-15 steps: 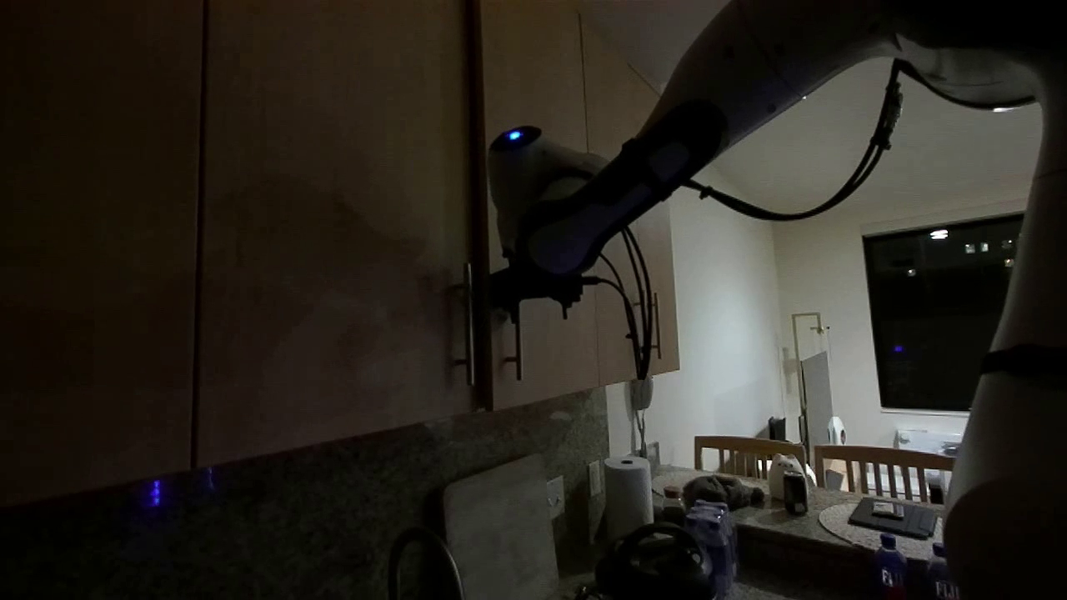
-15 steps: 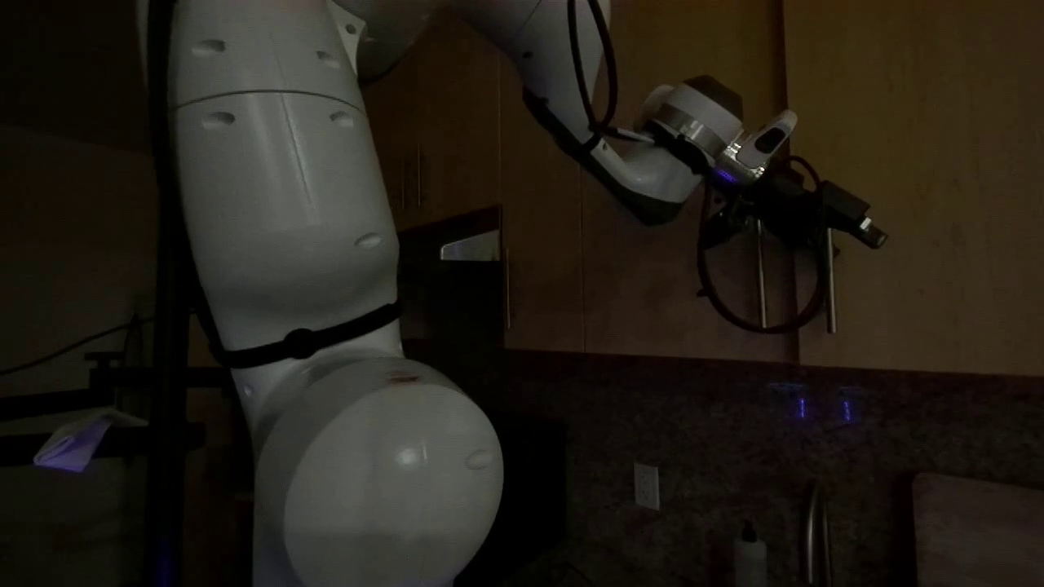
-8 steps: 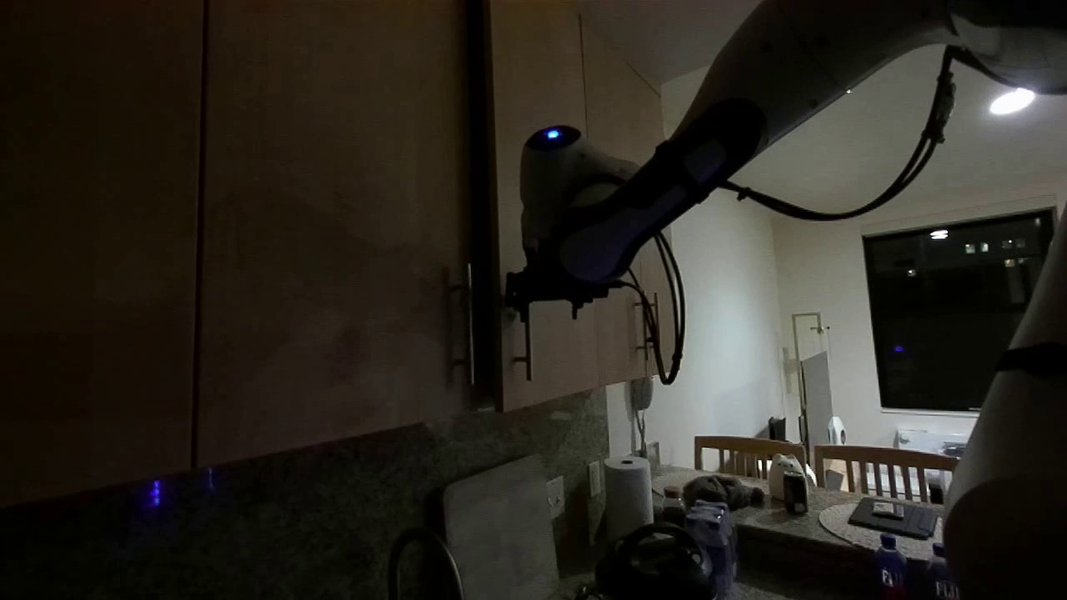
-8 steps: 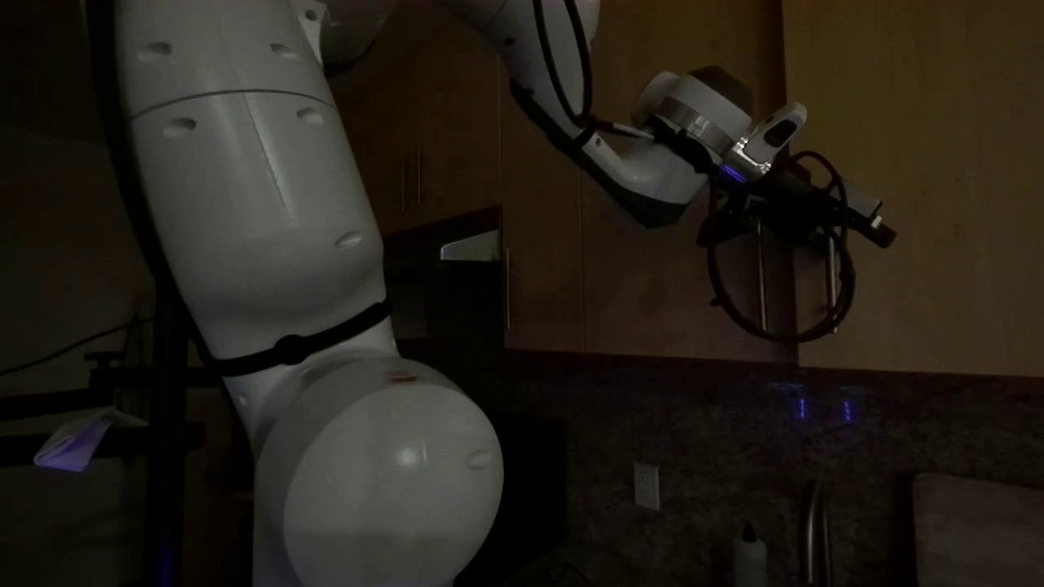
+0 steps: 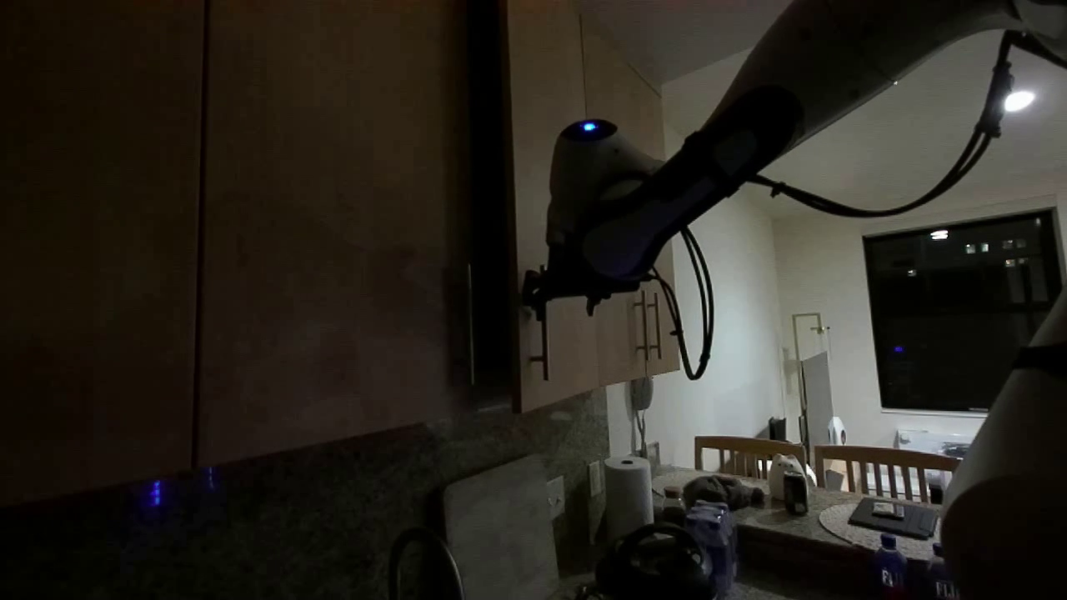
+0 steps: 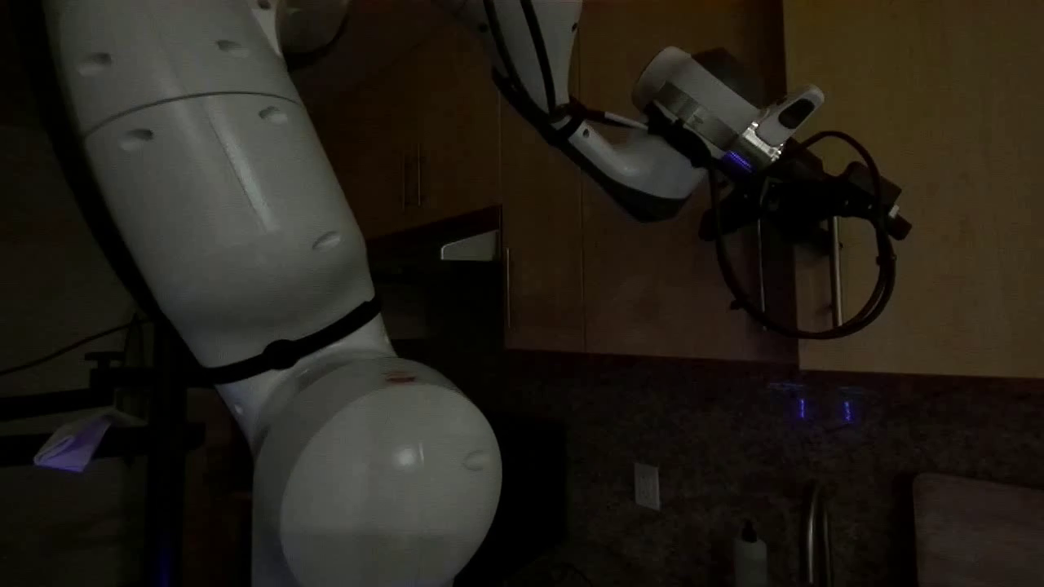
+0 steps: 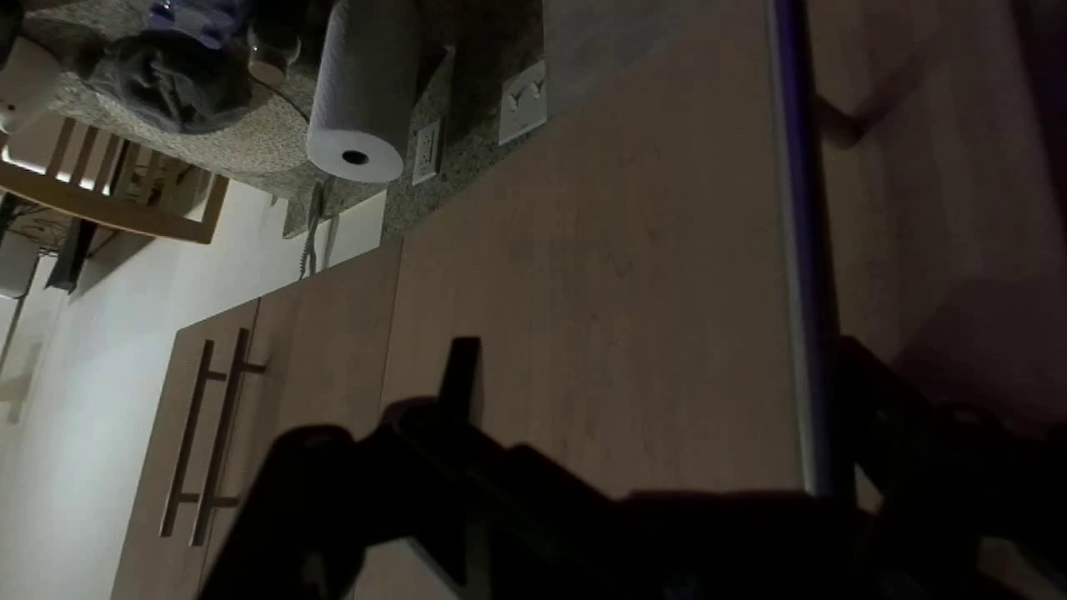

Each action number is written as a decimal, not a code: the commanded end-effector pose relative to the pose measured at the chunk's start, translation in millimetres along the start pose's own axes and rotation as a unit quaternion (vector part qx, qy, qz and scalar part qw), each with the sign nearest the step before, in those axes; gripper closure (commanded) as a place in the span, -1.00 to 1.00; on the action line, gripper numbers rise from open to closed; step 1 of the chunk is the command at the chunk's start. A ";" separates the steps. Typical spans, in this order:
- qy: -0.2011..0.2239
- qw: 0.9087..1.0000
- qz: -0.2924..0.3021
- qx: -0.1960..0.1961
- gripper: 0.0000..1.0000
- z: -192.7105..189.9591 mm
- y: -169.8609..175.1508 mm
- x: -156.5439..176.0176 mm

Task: Open the right door of the cabinet above the sink

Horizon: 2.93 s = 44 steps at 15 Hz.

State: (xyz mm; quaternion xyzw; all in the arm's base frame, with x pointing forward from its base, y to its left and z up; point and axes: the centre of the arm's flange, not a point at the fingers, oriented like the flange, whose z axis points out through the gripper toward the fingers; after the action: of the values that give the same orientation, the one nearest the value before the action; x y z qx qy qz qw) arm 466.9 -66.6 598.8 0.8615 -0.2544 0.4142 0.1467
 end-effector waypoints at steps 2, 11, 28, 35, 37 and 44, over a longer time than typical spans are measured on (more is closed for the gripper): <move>-0.003 0.999 -0.028 -0.019 -1.00 -15.3 62.4 11.9; -0.012 0.999 -0.045 0.016 -1.00 -10.7 108.9 13.4; -0.040 0.974 -0.188 0.120 -1.00 -18.2 180.4 23.3; -0.037 0.967 -0.205 0.144 -1.00 -20.0 218.9 23.0; -0.039 0.968 -0.204 0.142 -1.00 -20.0 229.9 23.7; -0.048 0.971 -0.191 0.134 -1.00 -22.9 265.8 23.1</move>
State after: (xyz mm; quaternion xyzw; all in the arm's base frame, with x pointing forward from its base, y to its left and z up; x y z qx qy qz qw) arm 330.9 -247.1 616.1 0.9313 -0.0253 0.3578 0.0629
